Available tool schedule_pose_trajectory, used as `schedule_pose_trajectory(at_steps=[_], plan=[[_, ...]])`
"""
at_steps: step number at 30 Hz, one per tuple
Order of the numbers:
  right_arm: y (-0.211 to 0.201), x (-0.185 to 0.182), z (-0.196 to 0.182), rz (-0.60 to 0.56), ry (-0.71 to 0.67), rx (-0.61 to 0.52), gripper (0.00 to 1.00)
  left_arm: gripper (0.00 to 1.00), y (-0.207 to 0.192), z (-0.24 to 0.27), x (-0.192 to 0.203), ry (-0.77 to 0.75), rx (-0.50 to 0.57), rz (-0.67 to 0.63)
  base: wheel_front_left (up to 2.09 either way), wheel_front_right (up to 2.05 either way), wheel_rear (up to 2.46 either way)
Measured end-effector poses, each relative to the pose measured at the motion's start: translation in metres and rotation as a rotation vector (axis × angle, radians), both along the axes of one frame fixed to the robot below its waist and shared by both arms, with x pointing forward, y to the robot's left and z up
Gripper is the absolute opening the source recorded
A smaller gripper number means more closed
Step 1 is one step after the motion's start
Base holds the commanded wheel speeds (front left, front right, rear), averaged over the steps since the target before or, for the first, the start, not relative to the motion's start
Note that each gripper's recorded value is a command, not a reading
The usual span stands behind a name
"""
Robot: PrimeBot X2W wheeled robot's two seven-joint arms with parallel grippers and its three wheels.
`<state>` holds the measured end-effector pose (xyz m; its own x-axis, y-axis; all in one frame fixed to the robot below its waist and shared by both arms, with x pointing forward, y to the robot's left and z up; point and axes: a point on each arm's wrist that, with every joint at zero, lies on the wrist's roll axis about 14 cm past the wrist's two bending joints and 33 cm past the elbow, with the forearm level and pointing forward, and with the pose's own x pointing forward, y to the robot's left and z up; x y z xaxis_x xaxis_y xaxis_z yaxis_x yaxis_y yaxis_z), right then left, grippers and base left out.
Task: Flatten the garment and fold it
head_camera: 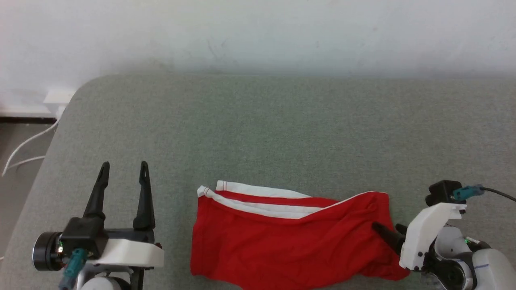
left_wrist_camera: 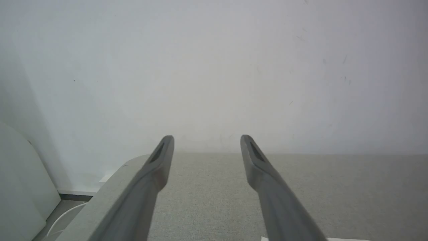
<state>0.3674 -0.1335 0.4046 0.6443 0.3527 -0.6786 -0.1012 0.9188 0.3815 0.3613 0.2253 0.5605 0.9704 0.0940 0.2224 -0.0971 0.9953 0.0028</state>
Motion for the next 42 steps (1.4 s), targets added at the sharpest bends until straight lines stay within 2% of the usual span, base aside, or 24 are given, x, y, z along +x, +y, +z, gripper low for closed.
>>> schedule_pose_trajectory(at_steps=[2,8,9,10,11,18,23,28,36,39,42], plan=[[0.004,0.000,-0.011,0.010,0.052,0.007,1.00,1.00,0.000,-0.004,-0.001,0.014,0.042,0.001,0.00,0.00,0.00],[0.014,-0.001,-0.033,0.038,0.175,0.024,1.00,1.00,0.001,-0.012,-0.003,0.038,0.071,0.010,0.00,0.00,0.00],[0.015,-0.001,-0.035,0.043,0.183,0.024,0.95,1.00,0.001,-0.012,-0.004,0.039,0.076,0.011,0.00,0.00,0.00],[0.017,-0.001,-0.035,0.049,0.187,0.024,0.24,1.00,0.001,-0.012,-0.005,0.038,0.077,0.012,0.00,0.00,0.00],[0.019,-0.002,-0.035,0.052,0.188,0.030,0.00,1.00,0.001,-0.011,-0.006,0.037,0.080,0.012,0.00,0.00,0.00],[0.040,-0.012,-0.031,0.084,0.206,0.102,0.00,1.00,-0.002,-0.014,-0.012,0.045,0.086,-0.004,0.00,0.00,0.00],[0.030,-0.010,-0.023,0.060,0.182,0.114,0.00,1.00,-0.006,-0.015,-0.012,0.045,0.084,-0.023,0.00,0.00,0.00],[-0.008,-0.003,-0.011,-0.004,0.126,0.073,0.00,1.00,-0.013,-0.014,-0.012,0.041,0.083,-0.046,0.00,0.00,0.00],[-0.088,-0.009,-0.004,-0.180,0.114,0.012,0.00,1.00,-0.021,-0.019,-0.010,0.055,0.076,-0.068,0.00,0.00,0.00],[-0.093,-0.013,-0.002,-0.226,0.137,0.069,0.00,1.00,-0.023,-0.023,-0.010,0.065,0.073,-0.075,0.00,0.00,0.00],[-0.063,-0.015,0.005,-0.203,0.163,0.212,0.00,1.00,-0.024,-0.022,-0.011,0.062,0.072,-0.075,0.00,0.00,0.00]])
